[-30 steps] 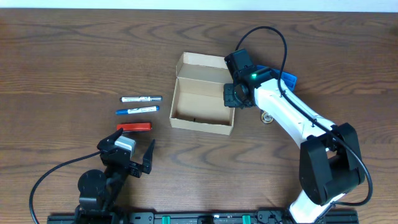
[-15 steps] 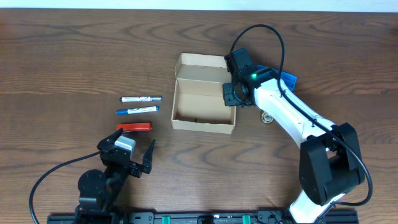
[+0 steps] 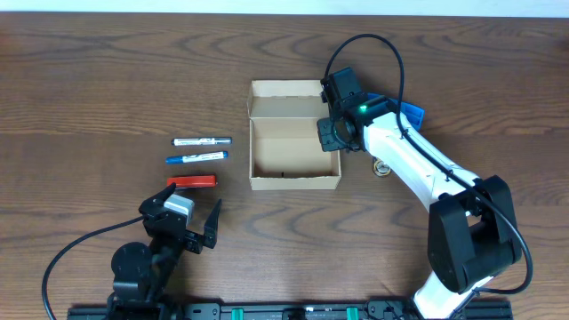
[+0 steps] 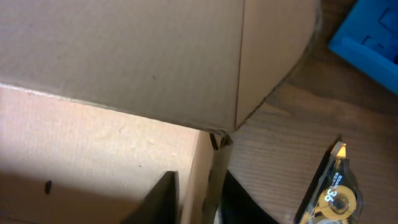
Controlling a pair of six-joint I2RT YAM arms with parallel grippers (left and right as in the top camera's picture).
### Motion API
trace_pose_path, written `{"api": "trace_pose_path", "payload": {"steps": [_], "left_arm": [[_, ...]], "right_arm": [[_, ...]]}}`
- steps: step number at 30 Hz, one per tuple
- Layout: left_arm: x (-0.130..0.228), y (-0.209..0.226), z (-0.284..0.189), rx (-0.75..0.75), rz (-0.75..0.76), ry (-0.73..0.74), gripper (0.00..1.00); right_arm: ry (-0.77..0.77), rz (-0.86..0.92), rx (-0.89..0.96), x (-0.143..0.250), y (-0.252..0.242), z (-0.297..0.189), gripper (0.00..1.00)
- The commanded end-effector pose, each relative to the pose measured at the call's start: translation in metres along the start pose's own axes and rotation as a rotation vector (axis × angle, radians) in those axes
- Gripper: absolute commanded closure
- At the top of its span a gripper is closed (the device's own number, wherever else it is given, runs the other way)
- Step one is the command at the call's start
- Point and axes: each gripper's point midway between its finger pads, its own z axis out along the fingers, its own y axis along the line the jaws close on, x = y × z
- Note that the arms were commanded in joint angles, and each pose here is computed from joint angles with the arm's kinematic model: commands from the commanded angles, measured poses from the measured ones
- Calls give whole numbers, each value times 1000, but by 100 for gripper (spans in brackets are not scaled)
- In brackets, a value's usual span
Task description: Pack container
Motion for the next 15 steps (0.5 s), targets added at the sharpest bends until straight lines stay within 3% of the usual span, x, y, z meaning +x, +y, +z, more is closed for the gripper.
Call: {"api": "trace_pose_path", "payload": {"steps": [1,2,9,15], "left_arm": [[11,1,3,-5,14,22,5],[11,1,3,-5,14,22,5],[11,1,3,-5,14,22,5],[11,1,3,-5,14,22,5]], "right_arm": [[5,-27,5,2,2,2,49],[4,-19,4,2,2,2,44],[-96,4,-45,-26,5,-45,38],[-329,-111,1,-63,-30,-128,7]]}}
